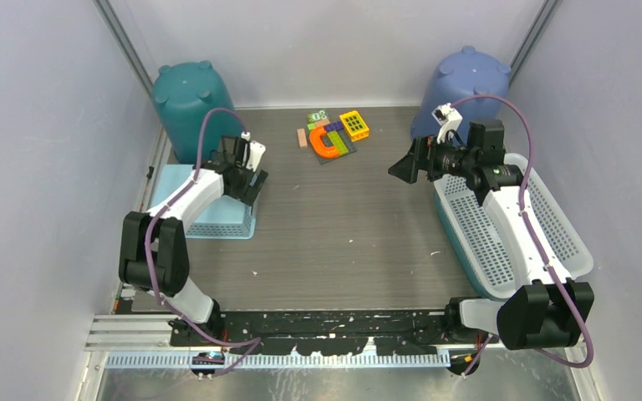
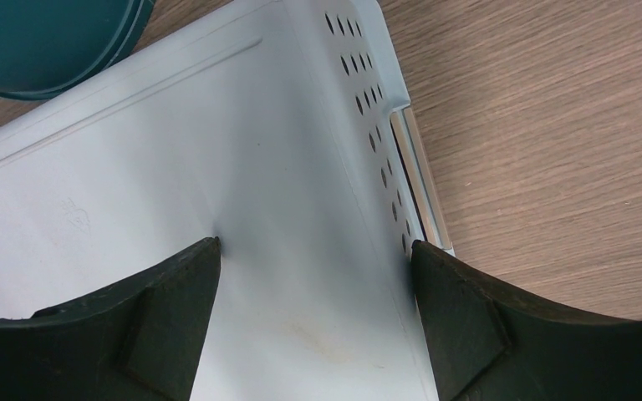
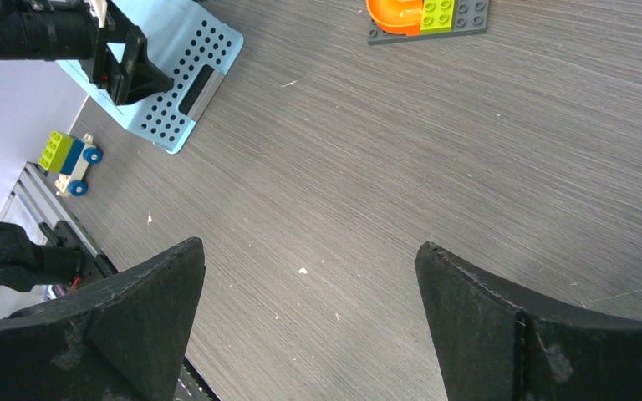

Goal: Turn the large container upside down

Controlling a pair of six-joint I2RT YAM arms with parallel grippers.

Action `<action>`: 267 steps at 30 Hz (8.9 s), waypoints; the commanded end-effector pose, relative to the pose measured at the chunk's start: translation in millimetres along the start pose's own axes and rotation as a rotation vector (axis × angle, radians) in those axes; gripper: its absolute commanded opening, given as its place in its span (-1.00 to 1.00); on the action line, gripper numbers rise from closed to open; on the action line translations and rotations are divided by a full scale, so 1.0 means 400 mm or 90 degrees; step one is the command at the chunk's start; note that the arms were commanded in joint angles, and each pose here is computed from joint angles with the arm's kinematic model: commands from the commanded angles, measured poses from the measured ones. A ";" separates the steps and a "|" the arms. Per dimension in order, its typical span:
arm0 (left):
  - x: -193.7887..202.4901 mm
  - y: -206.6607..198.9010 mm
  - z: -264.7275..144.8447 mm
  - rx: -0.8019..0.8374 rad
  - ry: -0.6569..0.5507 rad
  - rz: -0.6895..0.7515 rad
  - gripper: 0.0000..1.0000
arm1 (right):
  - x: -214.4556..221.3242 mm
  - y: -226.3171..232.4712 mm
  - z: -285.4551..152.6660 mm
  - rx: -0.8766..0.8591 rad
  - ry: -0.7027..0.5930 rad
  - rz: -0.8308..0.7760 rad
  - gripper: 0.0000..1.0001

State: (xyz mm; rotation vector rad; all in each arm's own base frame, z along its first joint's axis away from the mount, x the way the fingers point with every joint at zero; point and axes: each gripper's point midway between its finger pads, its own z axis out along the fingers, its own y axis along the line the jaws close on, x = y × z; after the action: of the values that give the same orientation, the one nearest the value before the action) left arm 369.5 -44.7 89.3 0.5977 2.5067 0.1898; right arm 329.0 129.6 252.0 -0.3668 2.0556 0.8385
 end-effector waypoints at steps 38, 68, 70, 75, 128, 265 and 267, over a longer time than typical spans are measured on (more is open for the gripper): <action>-0.185 0.049 -0.303 0.029 -0.223 -0.044 0.99 | -0.071 -0.062 -0.163 0.232 0.007 -0.159 0.99; -0.041 -0.206 -0.484 0.327 -0.337 0.064 0.99 | 0.356 -0.239 -0.305 0.442 0.342 -0.175 0.23; -0.039 -0.206 -0.478 0.326 -0.335 0.063 0.99 | 0.367 -0.242 -0.299 0.437 0.350 -0.169 0.16; -0.038 -0.206 -0.473 0.326 -0.333 0.063 0.99 | 0.369 -0.242 -0.296 0.436 0.349 -0.162 -0.06; -0.036 -0.204 -0.472 0.318 -0.342 0.070 0.99 | 0.026 -0.145 -0.516 0.644 0.061 -0.201 -0.98; -0.012 -0.261 -0.488 0.400 -0.358 0.112 0.99 | 0.148 0.116 0.116 -0.202 0.206 0.098 -0.88; -0.010 -0.264 -0.492 0.405 -0.361 0.115 0.99 | 0.149 0.116 0.118 -0.202 0.203 0.101 -0.77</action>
State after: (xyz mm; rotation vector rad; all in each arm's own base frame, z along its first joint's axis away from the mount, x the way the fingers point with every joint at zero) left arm 233.1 -136.3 220.7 0.9196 1.9922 -0.6106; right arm 282.3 209.3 228.4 -0.4952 2.2678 1.4993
